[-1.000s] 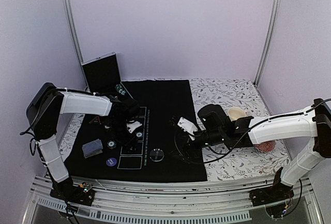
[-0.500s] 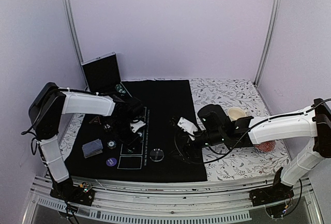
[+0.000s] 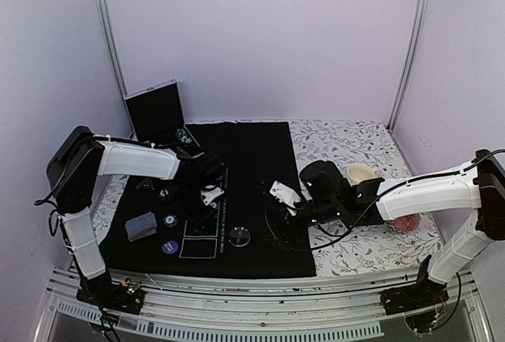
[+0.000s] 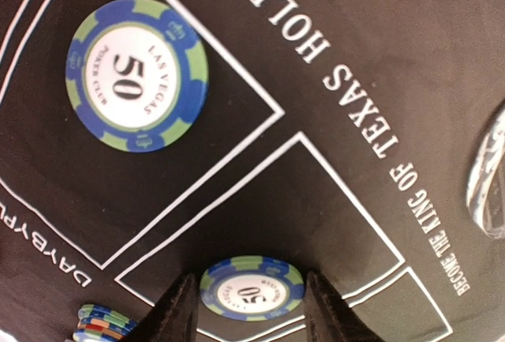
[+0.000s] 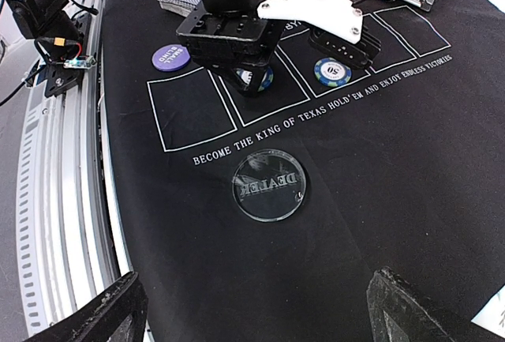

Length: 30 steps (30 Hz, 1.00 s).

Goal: Distribute texas hold em gaming equipment
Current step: Pick up the poker chip from the community card area.

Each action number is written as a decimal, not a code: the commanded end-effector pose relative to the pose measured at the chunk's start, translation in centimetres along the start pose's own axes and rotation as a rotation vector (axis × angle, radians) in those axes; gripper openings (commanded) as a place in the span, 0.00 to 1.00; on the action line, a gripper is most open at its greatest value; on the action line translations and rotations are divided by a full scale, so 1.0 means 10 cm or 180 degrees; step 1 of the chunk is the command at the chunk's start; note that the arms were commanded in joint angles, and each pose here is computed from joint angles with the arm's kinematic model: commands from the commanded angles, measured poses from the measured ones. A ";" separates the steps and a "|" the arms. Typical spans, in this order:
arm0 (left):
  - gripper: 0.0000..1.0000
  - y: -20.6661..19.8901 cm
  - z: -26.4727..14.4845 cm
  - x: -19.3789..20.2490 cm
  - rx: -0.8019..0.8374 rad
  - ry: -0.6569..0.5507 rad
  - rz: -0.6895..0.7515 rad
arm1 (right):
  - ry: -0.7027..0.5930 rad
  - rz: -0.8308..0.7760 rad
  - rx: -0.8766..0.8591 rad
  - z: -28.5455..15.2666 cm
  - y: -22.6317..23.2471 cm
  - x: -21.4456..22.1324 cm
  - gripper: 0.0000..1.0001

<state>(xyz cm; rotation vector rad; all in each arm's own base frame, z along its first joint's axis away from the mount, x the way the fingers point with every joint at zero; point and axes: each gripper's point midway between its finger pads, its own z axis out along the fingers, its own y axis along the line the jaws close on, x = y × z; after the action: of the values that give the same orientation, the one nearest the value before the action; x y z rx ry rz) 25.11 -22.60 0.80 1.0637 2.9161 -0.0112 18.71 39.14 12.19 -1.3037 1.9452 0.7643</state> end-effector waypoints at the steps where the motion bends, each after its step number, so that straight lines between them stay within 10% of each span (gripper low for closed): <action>1: 0.42 -0.06 0.17 0.17 0.0015 0.0243 0.0037 | -0.0018 -0.0046 0.0001 0.01 0.01 -0.07 0.99; 30: 0.36 0.88 -0.46 0.25 -0.0236 -0.0116 -0.0825 | 0.0034 -0.0044 -0.0036 0.03 0.03 -0.03 0.99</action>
<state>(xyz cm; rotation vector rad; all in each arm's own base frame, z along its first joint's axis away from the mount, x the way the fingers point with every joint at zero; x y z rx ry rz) 29.52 -16.01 5.66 0.7085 2.9196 0.0455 18.55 38.90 11.84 -1.3138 1.9637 0.7573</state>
